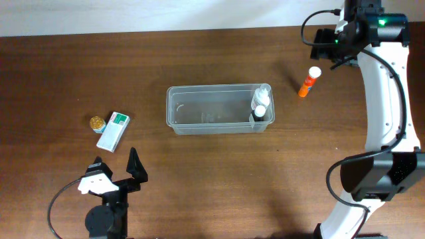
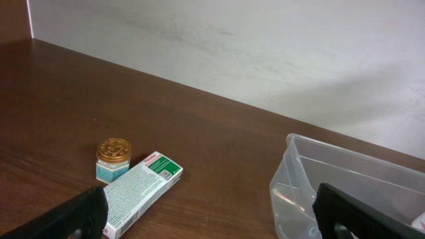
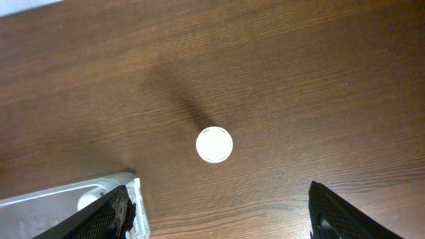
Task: Pack container
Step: 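Move the right gripper up over the orange Redoxon tube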
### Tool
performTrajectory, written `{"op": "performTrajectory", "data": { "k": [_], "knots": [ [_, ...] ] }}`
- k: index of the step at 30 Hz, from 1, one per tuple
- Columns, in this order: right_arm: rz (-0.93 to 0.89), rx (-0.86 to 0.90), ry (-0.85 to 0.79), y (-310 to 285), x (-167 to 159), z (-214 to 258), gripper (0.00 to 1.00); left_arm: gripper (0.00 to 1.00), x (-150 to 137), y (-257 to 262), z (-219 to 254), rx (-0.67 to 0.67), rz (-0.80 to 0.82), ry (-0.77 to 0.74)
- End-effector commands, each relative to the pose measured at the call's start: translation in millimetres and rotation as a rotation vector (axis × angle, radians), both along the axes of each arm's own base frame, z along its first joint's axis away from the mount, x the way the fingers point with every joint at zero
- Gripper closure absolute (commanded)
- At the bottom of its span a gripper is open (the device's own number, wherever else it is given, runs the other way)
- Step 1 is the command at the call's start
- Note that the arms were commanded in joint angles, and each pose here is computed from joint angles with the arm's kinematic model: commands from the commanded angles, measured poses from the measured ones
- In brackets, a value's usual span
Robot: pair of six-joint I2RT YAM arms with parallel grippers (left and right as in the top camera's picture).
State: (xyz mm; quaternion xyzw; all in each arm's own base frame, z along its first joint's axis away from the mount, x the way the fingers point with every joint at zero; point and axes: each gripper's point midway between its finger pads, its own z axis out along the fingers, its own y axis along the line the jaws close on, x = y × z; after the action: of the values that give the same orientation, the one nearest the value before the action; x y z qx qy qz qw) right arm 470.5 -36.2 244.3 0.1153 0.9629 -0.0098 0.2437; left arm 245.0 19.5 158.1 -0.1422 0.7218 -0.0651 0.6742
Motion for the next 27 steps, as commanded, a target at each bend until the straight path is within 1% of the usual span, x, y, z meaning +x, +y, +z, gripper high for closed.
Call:
{"op": "performTrajectory", "data": {
  "k": [1,11,19,22,27],
  "knots": [
    [0.068,-0.01,0.036,2.8,8.6,-18.1,0.23,0.01,0.0,-0.4,-0.7,0.008,-0.006,-0.004],
    [0.069,0.002,0.162,2.3,20.3,-78.8,0.23,0.01,0.0,-0.4,-0.7,0.008,-0.006,-0.004],
    [0.07,0.007,0.211,2.1,25.8,-107.3,0.24,0.01,0.0,-0.4,-0.7,0.008,-0.006,-0.004],
    [0.07,0.008,0.222,1.9,27.9,-115.7,0.29,0.01,0.0,-0.4,-0.7,0.008,-0.006,-0.004],
    [0.07,0.011,0.249,1.9,29.1,-130.7,0.3,0.01,0.0,-0.4,-0.7,0.008,-0.006,-0.004]
  ]
}}
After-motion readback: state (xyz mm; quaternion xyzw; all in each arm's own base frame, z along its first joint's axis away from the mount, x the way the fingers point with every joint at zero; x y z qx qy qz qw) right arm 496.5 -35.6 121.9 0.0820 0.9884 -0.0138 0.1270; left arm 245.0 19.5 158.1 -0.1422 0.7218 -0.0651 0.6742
